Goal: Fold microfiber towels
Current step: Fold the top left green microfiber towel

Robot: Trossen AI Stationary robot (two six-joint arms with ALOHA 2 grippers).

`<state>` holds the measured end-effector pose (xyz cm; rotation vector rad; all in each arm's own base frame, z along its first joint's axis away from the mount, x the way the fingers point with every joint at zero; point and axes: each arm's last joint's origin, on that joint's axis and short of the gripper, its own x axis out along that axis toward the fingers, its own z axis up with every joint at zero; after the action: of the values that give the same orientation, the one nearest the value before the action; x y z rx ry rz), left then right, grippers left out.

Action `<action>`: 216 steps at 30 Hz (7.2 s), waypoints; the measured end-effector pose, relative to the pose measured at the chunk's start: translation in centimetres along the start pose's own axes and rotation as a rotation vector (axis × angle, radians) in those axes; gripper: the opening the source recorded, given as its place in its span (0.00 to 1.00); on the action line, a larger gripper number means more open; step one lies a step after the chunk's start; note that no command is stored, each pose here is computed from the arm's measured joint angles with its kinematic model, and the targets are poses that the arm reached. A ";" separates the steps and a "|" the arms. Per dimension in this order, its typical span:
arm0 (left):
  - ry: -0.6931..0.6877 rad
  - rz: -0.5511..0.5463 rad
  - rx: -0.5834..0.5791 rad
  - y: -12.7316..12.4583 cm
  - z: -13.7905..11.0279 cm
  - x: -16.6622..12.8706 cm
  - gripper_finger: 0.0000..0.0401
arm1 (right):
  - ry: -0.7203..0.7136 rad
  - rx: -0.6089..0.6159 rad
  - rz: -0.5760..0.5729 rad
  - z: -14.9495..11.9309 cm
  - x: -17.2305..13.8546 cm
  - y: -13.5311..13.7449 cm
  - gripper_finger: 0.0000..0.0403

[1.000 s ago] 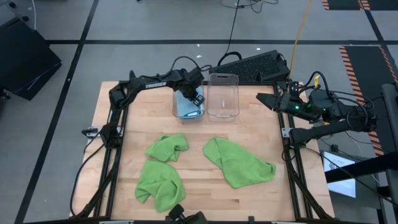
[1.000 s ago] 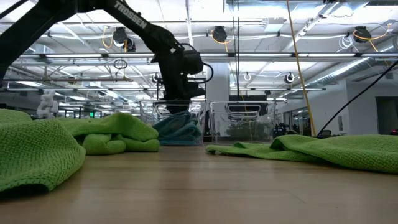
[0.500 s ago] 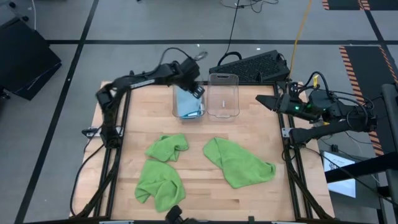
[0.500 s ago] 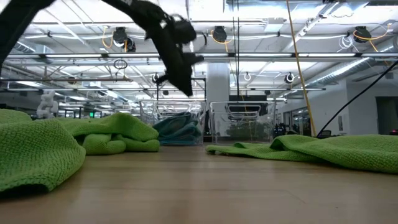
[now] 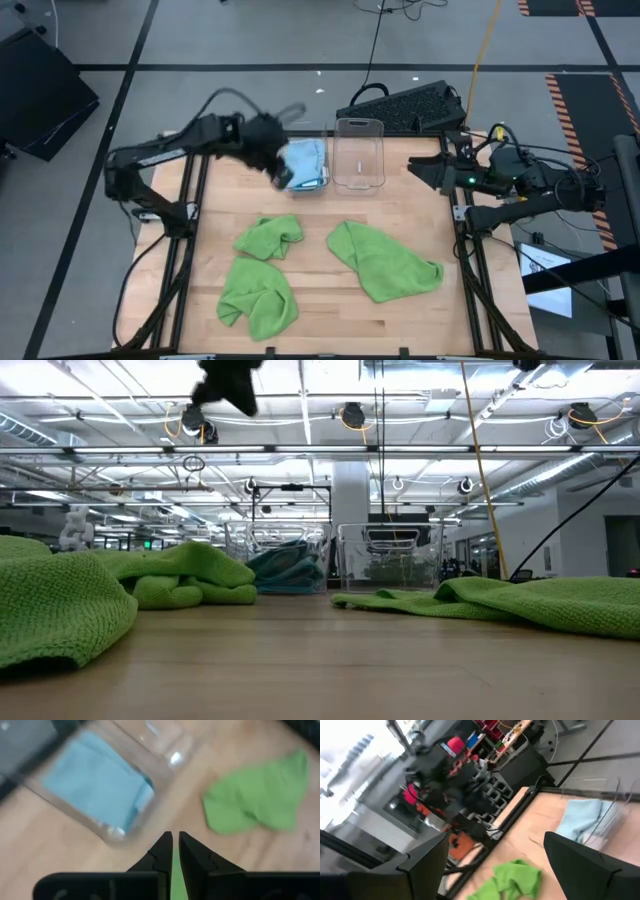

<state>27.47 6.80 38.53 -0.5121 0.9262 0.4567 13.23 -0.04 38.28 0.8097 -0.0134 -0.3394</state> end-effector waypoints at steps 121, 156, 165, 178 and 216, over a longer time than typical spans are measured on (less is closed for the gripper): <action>-0.539 -0.517 0.078 -10.9 -7.1 -5.4 0.01 | 0.513 -0.249 0.221 -3.4 13.1 8.3 0.82; -0.578 -0.512 0.240 -14.9 -3.8 -3.2 0.01 | 0.489 -0.213 0.413 -5.0 14.3 7.8 0.23; -0.510 -0.441 0.249 -14.4 -4.4 -2.6 0.01 | 0.490 -0.241 0.412 -5.1 14.3 7.7 0.03; -0.542 -0.374 0.251 -14.2 -4.3 -2.6 0.01 | 0.480 -0.254 0.419 -5.0 14.3 7.8 0.03; -0.220 -0.223 -0.062 -12.0 -7.6 2.6 0.67 | 0.229 -0.131 0.446 2.2 7.1 7.9 0.04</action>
<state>30.94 -6.84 35.16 -0.6020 0.6367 0.3322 21.94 1.34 44.61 0.6890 0.0418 0.1735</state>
